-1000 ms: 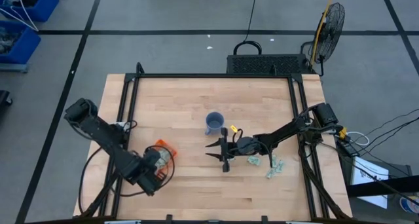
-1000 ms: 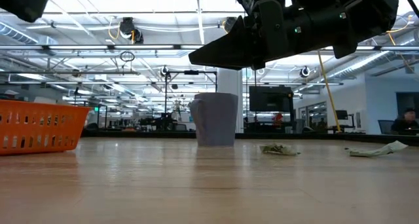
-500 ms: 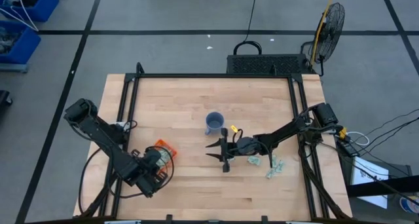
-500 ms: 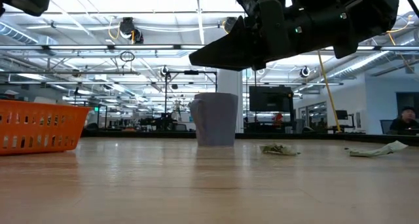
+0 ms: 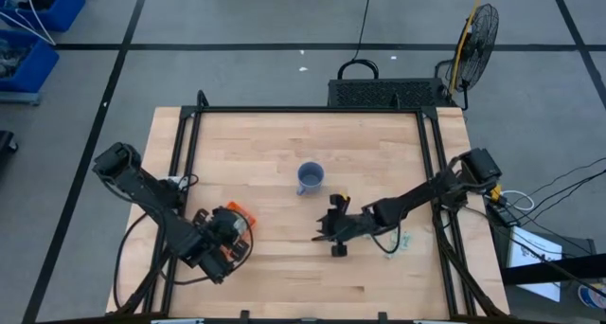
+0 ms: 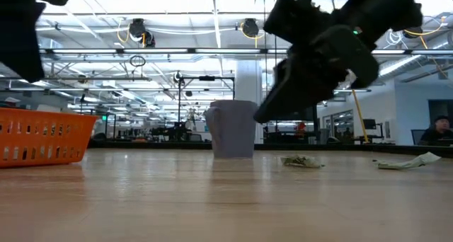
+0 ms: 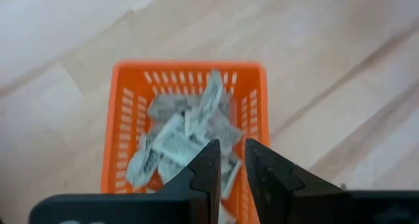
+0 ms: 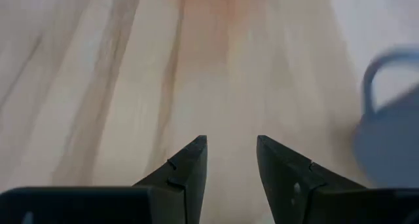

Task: Pick and place Stevia / Truvia into bins
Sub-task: Put the green stevia packet into the orange basket

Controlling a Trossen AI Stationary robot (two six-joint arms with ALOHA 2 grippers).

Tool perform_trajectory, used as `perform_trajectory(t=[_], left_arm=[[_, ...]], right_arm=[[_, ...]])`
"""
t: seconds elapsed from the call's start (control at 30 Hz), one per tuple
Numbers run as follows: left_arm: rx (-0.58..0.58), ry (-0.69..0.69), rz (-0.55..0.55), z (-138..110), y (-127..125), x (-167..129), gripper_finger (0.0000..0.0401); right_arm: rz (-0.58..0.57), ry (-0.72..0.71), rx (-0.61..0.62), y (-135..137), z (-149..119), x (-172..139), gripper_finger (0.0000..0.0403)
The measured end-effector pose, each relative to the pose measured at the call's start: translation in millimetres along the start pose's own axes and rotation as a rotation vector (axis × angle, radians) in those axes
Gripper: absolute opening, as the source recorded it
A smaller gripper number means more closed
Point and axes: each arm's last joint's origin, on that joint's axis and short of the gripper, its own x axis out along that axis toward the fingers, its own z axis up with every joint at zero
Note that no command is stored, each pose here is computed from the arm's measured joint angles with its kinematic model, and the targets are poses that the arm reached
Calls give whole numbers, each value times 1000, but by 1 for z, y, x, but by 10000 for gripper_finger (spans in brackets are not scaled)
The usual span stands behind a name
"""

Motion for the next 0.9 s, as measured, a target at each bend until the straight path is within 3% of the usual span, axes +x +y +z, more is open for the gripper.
perform_trajectory(t=[0.13, 0.4, 0.63, 0.9], left_arm=[[3, -60, 0, 8, -1, 3, 77], [68, -110, -51, 23, -11, 10, 77], [124, -119, -100, 30, -18, 13, 77], [150, -126, -104, 37, -20, 17, 76]], right_arm=[[-3, 54, 87, 6, -11, -2, 125], [-217, 141, 95, 6, -27, -8, 125], [-206, 151, 213, 4, -37, -6, 125], [-193, 177, 269, 1, -56, -5, 125]])
